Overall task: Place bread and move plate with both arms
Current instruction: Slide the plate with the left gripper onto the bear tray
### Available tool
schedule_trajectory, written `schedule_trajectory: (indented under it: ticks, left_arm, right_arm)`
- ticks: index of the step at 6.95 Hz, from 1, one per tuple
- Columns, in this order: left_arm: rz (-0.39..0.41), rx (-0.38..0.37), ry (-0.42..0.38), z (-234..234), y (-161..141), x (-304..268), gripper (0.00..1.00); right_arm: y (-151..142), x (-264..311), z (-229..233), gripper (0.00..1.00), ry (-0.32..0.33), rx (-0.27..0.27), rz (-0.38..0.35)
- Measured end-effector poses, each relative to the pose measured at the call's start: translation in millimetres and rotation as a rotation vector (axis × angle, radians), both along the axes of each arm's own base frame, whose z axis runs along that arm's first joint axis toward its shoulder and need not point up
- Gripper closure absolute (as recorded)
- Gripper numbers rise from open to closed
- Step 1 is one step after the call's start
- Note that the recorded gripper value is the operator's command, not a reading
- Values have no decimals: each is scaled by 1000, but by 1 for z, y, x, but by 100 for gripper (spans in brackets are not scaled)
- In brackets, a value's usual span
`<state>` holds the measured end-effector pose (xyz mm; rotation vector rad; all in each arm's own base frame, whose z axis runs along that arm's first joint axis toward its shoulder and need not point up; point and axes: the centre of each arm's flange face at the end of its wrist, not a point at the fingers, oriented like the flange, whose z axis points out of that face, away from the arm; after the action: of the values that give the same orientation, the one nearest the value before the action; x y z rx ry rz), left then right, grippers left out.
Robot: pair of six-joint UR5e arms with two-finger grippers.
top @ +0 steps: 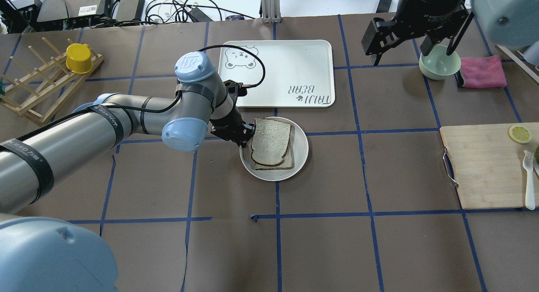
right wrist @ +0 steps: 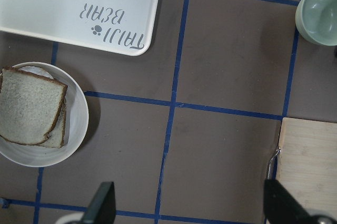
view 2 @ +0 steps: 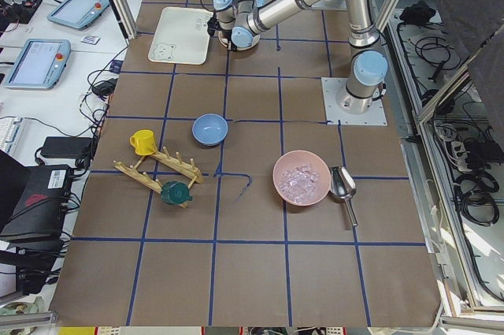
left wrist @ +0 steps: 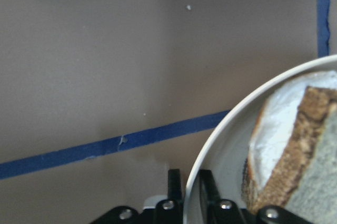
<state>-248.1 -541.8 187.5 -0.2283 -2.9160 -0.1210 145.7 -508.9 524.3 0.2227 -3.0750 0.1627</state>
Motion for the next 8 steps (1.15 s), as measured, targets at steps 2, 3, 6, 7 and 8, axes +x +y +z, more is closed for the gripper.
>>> schedule_trajectory:
  ticks: [2,3,6,7,8]
  left_arm:
    - [50,-28,30,24,-9,-3,100]
    - [72,-36,35,34,-12,-3,100]
    - [138,-55,96,62,-26,8,100]
    - [152,-65,109,71,-48,19,100]
    - [140,-68,111,81,-75,24,100]
  right_arm:
    - [0,0,0,0,-3,0,-4]
    - [0,0,0,0,0,-3,-7]
    - [-1,-1,1,0,4,-14,-10]
    - [-3,-2,3,0,7,-31,-11]
    - [-5,-2,5,0,10,-53,-11]
